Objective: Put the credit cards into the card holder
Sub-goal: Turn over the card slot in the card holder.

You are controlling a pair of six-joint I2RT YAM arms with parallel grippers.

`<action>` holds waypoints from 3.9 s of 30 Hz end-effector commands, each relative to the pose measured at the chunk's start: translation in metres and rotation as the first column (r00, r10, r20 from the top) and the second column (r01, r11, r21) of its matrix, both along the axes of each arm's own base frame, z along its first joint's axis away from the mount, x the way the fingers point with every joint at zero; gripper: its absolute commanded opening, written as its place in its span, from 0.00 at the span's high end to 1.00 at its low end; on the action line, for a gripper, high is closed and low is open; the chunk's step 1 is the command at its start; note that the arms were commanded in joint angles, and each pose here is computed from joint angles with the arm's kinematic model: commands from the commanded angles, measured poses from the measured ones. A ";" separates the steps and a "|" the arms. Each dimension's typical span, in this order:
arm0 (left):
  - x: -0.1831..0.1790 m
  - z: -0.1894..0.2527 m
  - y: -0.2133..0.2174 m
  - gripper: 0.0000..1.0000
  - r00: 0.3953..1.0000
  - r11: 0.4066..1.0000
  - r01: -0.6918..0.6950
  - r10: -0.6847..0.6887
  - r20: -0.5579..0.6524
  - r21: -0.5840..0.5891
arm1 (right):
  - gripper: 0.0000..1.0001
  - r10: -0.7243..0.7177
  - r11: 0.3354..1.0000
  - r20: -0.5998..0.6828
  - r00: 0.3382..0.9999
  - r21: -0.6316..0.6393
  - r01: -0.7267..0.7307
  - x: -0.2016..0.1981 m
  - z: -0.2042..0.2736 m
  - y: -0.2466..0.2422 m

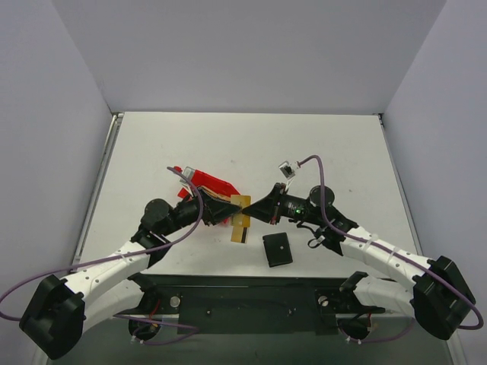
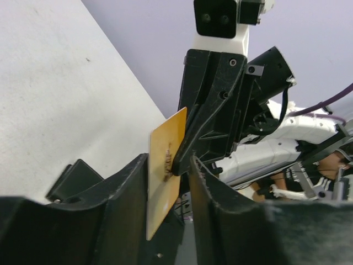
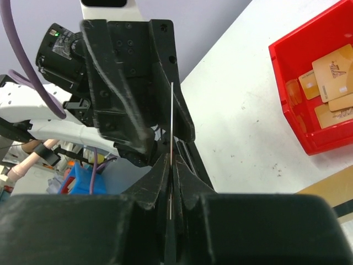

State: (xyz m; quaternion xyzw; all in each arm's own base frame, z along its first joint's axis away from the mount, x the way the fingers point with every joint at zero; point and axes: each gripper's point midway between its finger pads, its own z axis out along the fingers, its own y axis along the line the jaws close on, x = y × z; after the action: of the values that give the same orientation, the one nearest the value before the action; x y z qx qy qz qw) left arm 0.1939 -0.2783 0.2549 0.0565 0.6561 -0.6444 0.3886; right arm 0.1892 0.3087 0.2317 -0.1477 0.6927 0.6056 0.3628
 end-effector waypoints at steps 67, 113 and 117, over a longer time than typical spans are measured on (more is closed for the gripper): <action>0.001 -0.153 -0.016 1.00 0.991 0.774 0.033 0.055 -0.119 0.633 | 1.00 -0.520 0.478 -0.215 0.827 -0.875 0.073 -0.023 -0.177 -0.172; -0.035 -0.216 -0.081 1.00 0.972 0.704 0.233 -0.146 -0.184 0.671 | 1.00 -0.533 0.532 -0.327 0.780 -0.847 0.009 -0.027 -0.190 -0.163; -0.033 -0.217 -0.082 1.00 0.973 0.699 0.227 -0.141 -0.180 0.679 | 1.00 -0.494 0.566 -0.362 0.790 -0.824 -0.024 -0.030 -0.188 -0.155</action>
State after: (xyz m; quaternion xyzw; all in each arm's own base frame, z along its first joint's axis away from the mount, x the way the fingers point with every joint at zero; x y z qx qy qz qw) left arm 0.1530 -0.3495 0.0285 0.2163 0.8696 -0.3871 0.2174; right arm 0.1610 0.1472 0.0382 -0.0073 0.9761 0.1727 0.1318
